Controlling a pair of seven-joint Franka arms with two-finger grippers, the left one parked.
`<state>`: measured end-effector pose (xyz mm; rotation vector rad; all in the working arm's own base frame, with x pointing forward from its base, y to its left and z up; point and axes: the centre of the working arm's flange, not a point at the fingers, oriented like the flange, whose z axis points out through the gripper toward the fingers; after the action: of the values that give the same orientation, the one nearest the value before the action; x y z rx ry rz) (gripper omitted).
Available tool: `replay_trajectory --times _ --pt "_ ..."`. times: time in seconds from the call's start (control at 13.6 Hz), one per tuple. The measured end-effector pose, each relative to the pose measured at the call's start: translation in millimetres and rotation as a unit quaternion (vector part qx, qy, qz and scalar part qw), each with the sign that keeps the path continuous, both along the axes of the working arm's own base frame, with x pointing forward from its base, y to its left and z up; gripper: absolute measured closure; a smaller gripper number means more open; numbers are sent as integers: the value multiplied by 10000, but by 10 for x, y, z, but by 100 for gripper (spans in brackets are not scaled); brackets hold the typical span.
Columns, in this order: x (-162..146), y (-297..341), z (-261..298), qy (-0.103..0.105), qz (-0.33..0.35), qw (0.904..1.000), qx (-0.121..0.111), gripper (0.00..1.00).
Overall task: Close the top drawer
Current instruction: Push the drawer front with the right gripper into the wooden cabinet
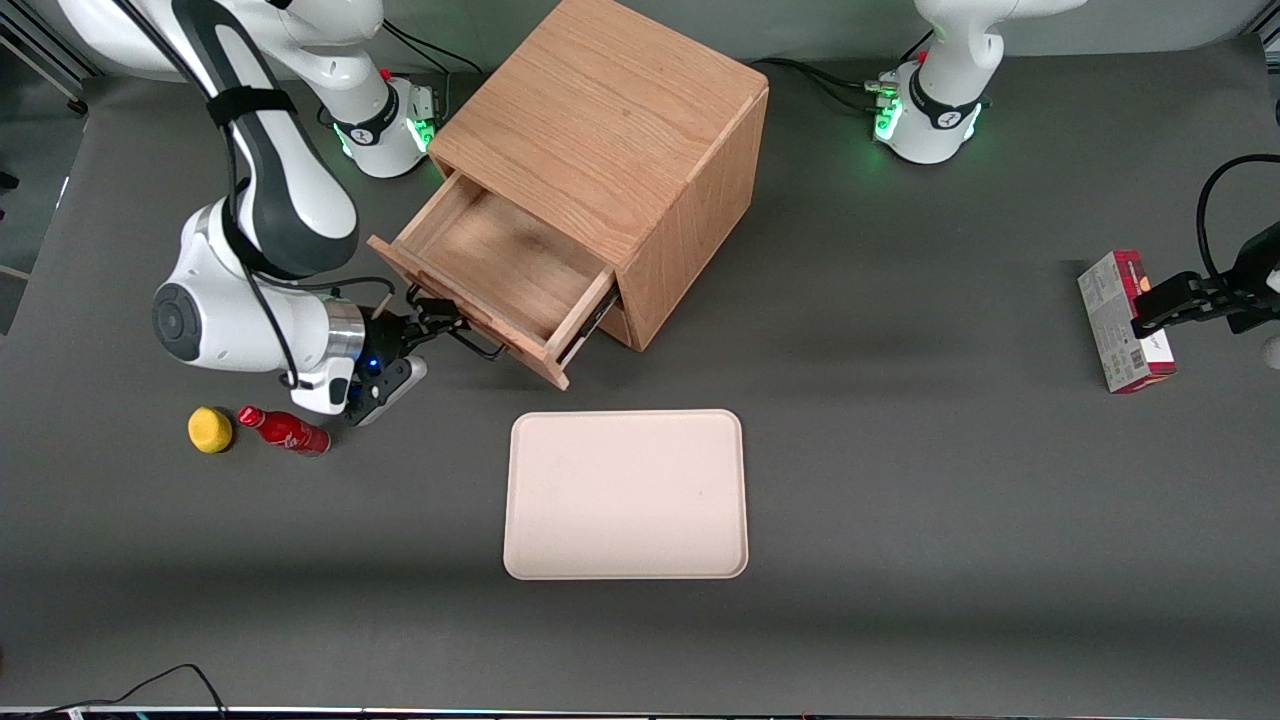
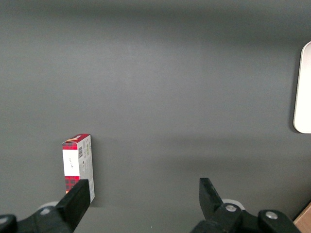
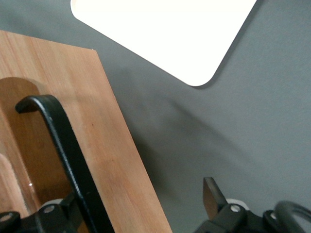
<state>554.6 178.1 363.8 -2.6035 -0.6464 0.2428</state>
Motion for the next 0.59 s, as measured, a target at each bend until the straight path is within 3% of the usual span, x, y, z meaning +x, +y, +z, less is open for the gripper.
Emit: replay_trajectory --times 0.29,0.59 --pt "-245 151 -5 16 -80 10000 54 0" --pt "-471 358 -13 6 -217 9998 -32 0"
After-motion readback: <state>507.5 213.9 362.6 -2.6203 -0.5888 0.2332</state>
